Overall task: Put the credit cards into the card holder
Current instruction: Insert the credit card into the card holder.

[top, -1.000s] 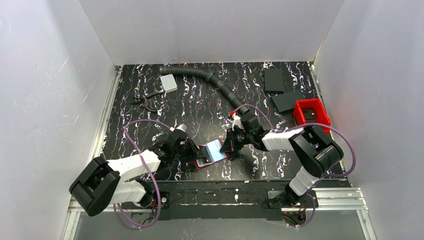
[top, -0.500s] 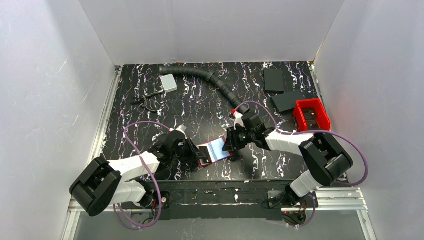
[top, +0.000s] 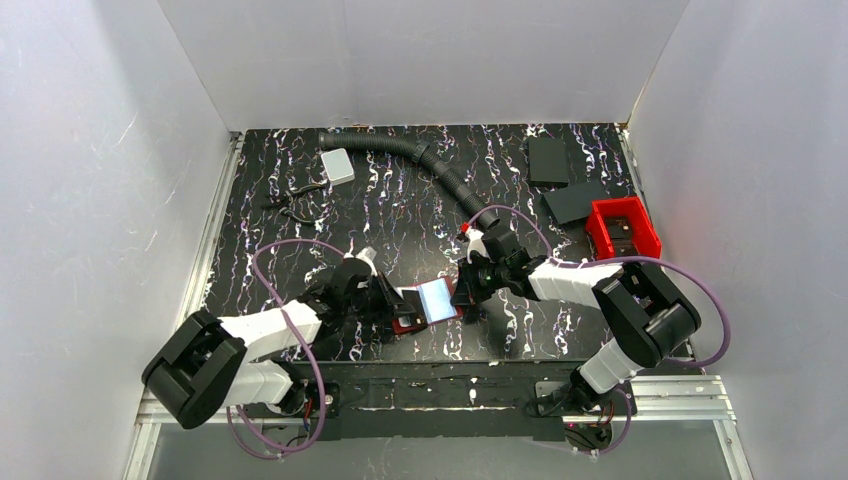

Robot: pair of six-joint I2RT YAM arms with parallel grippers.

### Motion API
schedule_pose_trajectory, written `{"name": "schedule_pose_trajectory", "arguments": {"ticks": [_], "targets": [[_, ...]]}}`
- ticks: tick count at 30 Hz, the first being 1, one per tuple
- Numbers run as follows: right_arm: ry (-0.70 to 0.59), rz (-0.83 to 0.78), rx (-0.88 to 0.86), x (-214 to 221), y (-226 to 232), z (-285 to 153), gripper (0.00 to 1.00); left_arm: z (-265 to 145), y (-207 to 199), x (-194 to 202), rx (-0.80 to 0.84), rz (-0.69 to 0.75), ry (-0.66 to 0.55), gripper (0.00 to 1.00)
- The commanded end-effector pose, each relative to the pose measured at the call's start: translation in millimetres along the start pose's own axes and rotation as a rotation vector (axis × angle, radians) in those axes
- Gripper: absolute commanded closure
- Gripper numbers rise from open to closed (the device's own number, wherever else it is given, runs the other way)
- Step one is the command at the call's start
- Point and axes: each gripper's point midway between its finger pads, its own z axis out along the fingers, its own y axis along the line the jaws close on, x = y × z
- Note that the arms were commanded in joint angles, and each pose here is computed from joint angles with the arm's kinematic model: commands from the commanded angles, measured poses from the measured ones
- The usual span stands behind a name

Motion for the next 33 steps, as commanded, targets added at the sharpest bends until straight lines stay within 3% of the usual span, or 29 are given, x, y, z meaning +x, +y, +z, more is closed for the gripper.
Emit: {"name": "schedule_pose_trajectory", "arguments": {"ticks": [1, 19, 33], "targets": [[0.0, -0.008, 0.064, 1, -14, 1, 0.91, 3, -14, -4, 0.044, 0.022, 0.011, 1.0], [0.007, 0.004, 0.063, 6, -14, 1, 0.92, 8, 7, -7, 0.041, -0.047, 0.017, 1.0], [0.015, 0.004, 0.056, 6, -14, 3, 0.92, 19, 4, -2, 0.056, -0.009, 0.087, 1.0]]}}
